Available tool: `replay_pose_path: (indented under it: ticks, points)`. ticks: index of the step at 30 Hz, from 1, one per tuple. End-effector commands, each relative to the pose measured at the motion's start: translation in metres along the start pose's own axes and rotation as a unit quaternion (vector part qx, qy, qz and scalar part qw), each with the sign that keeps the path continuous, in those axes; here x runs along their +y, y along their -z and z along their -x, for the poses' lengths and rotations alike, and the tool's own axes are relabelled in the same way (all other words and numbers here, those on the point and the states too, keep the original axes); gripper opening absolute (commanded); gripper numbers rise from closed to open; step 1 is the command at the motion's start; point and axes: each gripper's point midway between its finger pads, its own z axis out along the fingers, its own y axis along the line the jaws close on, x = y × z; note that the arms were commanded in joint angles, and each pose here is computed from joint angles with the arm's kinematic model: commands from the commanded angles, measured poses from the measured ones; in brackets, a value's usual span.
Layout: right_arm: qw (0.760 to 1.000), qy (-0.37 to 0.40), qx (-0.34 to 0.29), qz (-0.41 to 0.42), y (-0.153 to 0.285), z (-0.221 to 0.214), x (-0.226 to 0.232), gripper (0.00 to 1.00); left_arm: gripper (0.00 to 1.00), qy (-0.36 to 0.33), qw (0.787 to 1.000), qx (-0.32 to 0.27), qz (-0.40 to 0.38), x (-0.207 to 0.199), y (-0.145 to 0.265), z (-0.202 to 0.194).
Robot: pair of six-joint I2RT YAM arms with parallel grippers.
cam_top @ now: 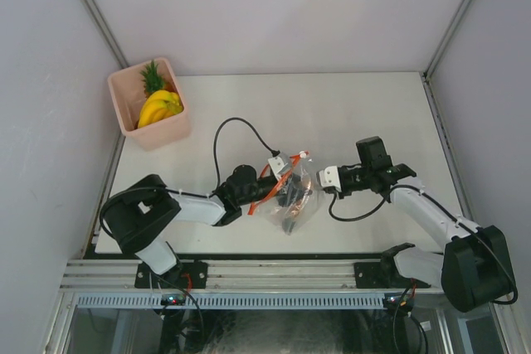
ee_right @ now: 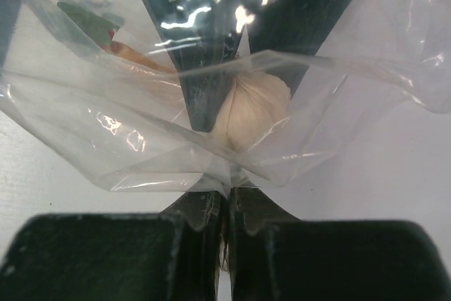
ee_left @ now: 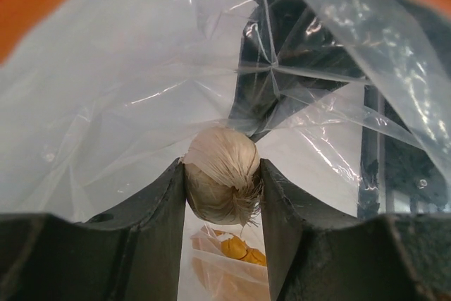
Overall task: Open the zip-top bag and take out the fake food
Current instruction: Pick up the fake vegetable from the zipper food storage bag.
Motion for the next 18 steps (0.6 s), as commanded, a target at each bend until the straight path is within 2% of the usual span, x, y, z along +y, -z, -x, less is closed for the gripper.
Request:
replay_pose_path:
  ticks: [1,9,12,13,15,18]
  points:
    - [0.999,0.036,-0.011,-0.003,-0.0023,0.0106,-0.0044,0.00,0.47,0.019,0.998,-0.058,-0.016,-0.0048,-0.0098,0.0369]
    - [0.999,0.042,-0.023,0.007,-0.0083,0.0162,0.0007,0.00,0.56,0.045,0.997,-0.062,-0.033,-0.0093,-0.0145,0.0351]
    - [0.999,0.041,-0.022,0.009,-0.0095,0.0152,0.0013,0.00,0.55,0.051,0.996,-0.063,-0.034,-0.0092,-0.0146,0.0336]
    - [0.999,0.042,-0.021,0.009,-0.0097,0.0148,0.0008,0.00,0.53,0.052,0.996,-0.063,-0.036,-0.0091,-0.0142,0.0333]
    - [0.999,0.042,-0.018,0.008,-0.0095,0.0138,0.0006,0.00,0.38,0.063,0.995,-0.064,-0.038,-0.0076,-0.0137,0.0337]
    - [0.999,0.043,-0.015,0.008,-0.0093,0.0125,0.0006,0.00,0.29,0.084,0.992,-0.081,-0.041,-0.0032,-0.0088,0.0393]
